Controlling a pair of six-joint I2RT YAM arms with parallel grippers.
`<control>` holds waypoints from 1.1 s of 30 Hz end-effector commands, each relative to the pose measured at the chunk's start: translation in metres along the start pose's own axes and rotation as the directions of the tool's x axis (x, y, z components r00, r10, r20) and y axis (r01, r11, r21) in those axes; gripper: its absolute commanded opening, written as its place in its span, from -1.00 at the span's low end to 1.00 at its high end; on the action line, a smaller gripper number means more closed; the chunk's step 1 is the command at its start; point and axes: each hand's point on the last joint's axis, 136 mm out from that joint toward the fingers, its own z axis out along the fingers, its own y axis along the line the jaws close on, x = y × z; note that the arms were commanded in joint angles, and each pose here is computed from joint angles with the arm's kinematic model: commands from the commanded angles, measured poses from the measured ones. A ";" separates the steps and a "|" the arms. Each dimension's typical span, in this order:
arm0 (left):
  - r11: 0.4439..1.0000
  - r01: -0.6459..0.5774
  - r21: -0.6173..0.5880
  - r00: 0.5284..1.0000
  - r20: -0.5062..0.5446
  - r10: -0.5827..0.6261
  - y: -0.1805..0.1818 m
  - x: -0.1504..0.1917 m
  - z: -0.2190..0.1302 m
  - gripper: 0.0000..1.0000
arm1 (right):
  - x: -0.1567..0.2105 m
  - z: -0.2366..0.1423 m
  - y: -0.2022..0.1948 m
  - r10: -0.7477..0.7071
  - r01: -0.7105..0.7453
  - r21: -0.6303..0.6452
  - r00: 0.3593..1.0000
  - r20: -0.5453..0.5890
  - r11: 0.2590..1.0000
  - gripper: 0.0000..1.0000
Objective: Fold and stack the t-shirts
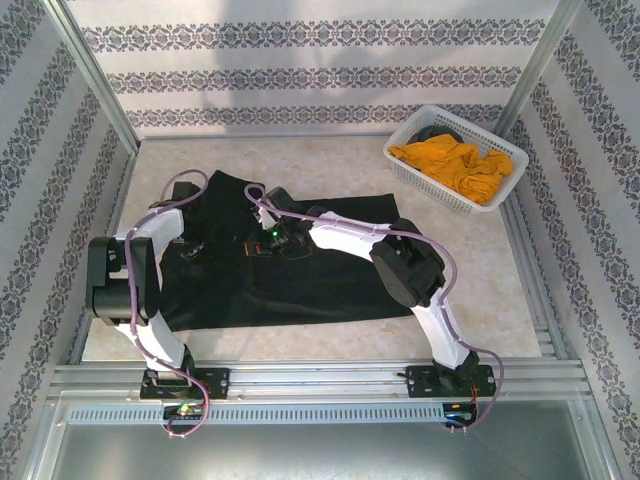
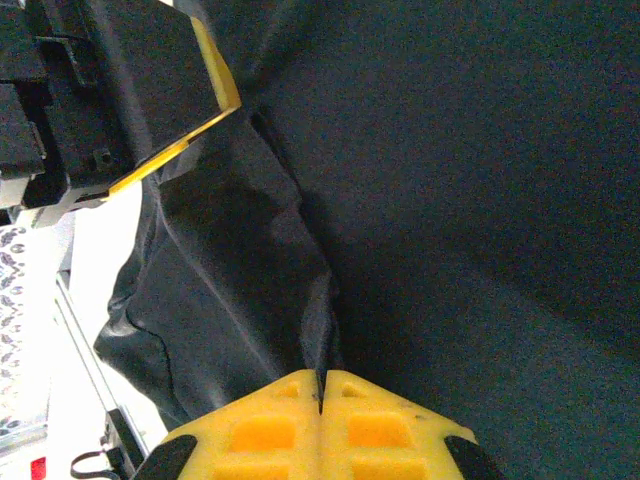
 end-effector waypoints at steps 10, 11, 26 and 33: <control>0.996 -0.089 0.003 0.996 -0.006 0.089 -0.016 0.004 0.011 -0.24 | 0.013 0.014 -0.019 0.054 -0.054 0.005 0.998 -0.043 0.999 -1.00; 0.995 -0.096 -0.002 0.995 -0.009 0.096 -0.015 0.007 0.012 -0.24 | 0.013 0.015 -0.019 0.055 -0.055 0.003 0.997 -0.045 0.998 -1.00; 0.983 -0.161 -0.092 0.987 0.005 0.162 -0.004 0.006 -0.002 -0.39 | 0.013 0.016 -0.023 0.070 -0.070 0.001 0.996 -0.049 0.998 -1.00; 0.981 -0.166 -0.098 0.985 0.038 0.171 -0.008 0.003 -0.028 -0.41 | 0.012 0.017 -0.023 0.073 -0.073 -0.003 0.996 -0.050 0.997 -1.00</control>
